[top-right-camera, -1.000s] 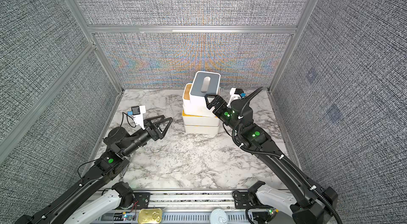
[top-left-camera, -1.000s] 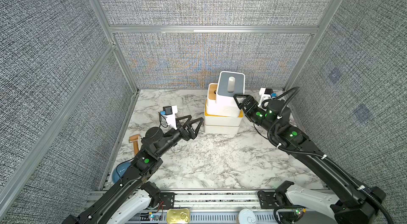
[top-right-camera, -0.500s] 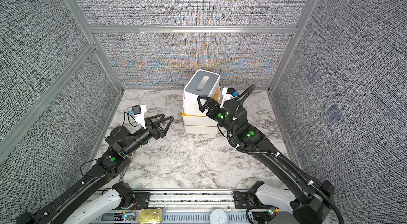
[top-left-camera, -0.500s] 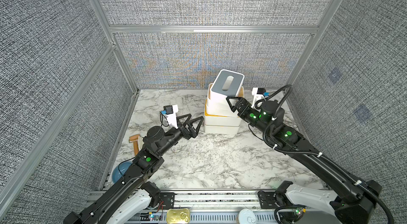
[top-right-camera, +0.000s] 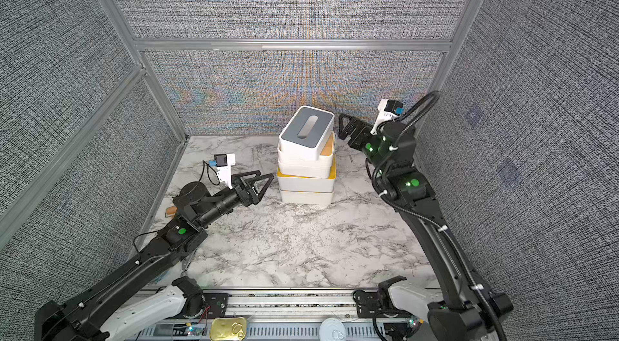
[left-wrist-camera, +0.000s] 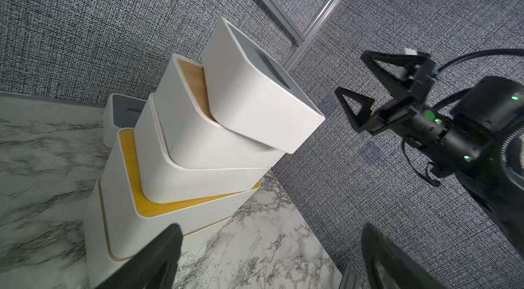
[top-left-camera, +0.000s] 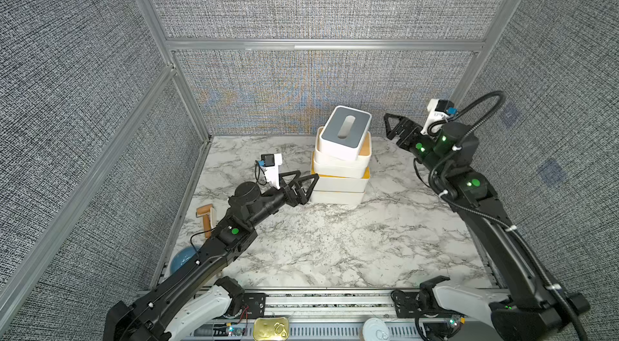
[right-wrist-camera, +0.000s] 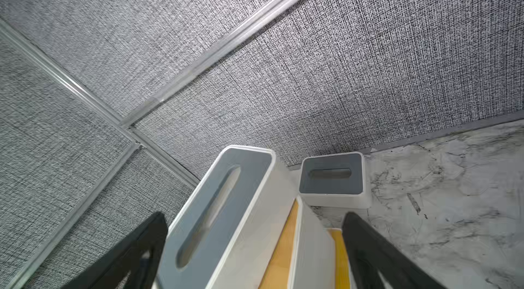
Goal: Stack the tissue boxes
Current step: Adjust the tissue box on the tissue box.
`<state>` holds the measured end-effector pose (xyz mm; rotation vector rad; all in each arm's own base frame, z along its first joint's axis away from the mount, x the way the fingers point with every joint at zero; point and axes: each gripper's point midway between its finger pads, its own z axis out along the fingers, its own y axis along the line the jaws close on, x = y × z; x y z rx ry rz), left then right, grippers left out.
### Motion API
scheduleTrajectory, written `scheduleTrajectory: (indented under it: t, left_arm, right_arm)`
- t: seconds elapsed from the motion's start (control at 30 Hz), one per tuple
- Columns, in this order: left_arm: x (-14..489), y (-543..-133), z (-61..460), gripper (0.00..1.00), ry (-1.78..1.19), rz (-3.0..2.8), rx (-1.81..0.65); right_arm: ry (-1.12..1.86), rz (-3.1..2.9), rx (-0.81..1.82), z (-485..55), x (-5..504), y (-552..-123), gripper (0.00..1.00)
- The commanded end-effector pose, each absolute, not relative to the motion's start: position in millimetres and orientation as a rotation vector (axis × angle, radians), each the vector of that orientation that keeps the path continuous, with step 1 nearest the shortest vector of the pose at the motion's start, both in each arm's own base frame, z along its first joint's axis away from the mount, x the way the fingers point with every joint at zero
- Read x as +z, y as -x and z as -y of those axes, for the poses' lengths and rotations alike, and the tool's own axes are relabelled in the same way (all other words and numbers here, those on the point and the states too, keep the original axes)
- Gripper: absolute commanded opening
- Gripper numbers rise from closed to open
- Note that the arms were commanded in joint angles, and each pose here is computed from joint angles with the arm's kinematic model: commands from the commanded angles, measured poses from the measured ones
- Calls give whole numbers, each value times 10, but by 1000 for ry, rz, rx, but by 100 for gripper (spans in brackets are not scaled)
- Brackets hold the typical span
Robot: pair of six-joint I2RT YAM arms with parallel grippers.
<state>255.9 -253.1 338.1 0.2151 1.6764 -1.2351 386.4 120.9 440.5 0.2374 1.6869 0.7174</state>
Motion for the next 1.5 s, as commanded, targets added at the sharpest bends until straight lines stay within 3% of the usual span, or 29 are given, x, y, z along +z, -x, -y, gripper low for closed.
scheduleTrajectory:
  t: [0.0, 0.17, 0.5, 1.47]
  left_arm:
    - [3529, -2530, 2641, 99, -264, -1637, -1267]
    - [3580, -2545, 2853, 99, -309, -1650, -1277]
    - [3651, -2663, 3097, 99, -338, -1665, -1261]
    - [3718, -2884, 3340, 99, -358, -1674, -1213]
  right_arm:
    - [-121, -1684, 867, -1321, 4435, -4099, 99]
    - [-36, -1705, 969, -1413, 4354, -4540, 99]
    - [71, -1784, 1087, -1672, 4096, -4887, 99]
    - [302, -1788, 1167, -1993, 3932, -4888, 99]
